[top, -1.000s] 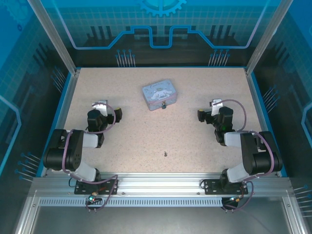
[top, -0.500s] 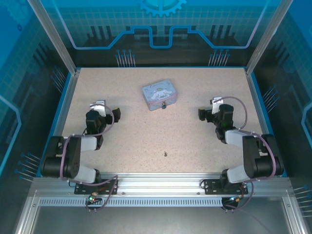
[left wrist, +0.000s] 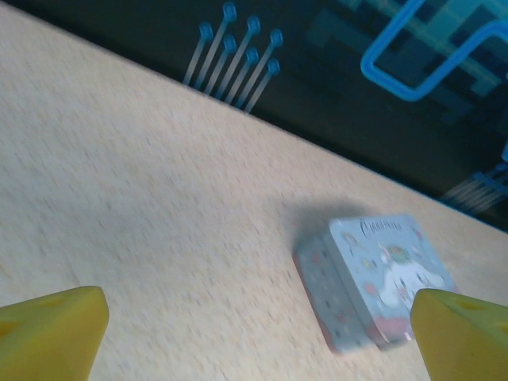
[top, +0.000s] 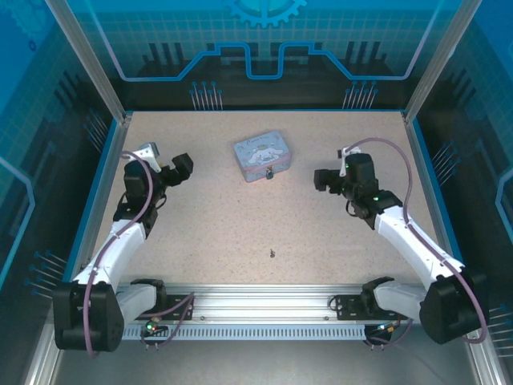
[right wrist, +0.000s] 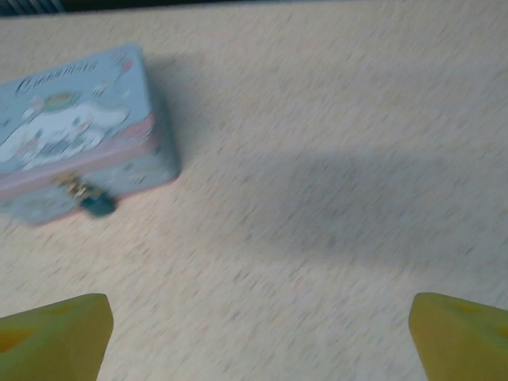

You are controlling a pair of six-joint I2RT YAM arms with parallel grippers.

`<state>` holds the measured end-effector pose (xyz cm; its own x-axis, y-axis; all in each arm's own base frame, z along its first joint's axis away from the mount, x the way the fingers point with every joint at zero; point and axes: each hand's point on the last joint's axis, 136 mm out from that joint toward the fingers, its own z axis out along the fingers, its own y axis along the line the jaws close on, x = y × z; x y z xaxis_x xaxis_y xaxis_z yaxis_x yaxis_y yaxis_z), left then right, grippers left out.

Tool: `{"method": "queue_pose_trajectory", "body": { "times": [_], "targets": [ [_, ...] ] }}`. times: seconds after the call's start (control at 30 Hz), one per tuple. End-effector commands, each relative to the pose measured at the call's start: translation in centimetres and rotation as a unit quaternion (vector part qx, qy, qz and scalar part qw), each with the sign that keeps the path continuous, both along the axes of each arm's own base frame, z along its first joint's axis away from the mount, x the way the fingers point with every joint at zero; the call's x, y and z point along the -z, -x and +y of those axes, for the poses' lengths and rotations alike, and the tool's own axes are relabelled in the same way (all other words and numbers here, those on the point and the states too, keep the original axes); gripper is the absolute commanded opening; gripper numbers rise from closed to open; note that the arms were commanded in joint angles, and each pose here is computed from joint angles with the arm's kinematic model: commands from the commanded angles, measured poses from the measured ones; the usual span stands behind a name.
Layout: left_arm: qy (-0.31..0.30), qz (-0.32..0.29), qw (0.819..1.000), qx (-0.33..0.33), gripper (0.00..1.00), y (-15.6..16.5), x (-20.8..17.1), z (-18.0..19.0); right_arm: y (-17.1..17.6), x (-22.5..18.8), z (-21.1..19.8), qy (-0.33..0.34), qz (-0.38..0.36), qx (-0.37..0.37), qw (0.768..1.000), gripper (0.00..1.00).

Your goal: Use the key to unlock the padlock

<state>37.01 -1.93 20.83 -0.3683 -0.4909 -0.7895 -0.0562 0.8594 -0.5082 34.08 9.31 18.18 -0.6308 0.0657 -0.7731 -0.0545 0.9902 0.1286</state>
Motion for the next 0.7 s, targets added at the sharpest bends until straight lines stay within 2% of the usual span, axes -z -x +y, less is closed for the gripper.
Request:
{"method": "queue_pose_trajectory", "body": {
  "times": [0.0, 0.13, 0.23, 0.37, 0.5, 0.67],
  "targets": [
    [0.092, 0.074, 0.991, 0.062, 0.99, 2.3, 2.1, -3.6, 5.0, 3.0, 1.5, -0.02, 0.121, 0.025, 0.992, 0.93],
    [0.117, 0.09, 0.984, 0.104, 0.99, 3.8, 3.5, -6.6, 8.0, 4.6, 5.5, -0.032, 0.192, 0.001, 0.981, 0.86],
    [0.122, 0.097, 0.981, 0.119, 0.99, 4.4, 4.3, -7.9, 9.9, 6.1, 8.5, -0.013, 0.237, -0.019, 0.971, 0.86],
    [0.125, 0.098, 0.98, 0.121, 0.99, 4.5, 5.1, -8.3, 11.6, 7.9, 12.4, 0.033, 0.274, -0.054, 0.96, 0.82],
    [0.111, 0.103, 0.982, 0.115, 0.99, 4.5, 5.8, -8.0, 13.5, 10.3, 15.7, 0.059, 0.328, -0.087, 0.939, 0.71],
    [0.107, 0.099, 0.982, 0.116, 0.99, 4.5, 5.8, -7.9, 15.0, 12.5, 17.1, 0.101, 0.366, -0.095, 0.92, 0.64]
  ]
}}
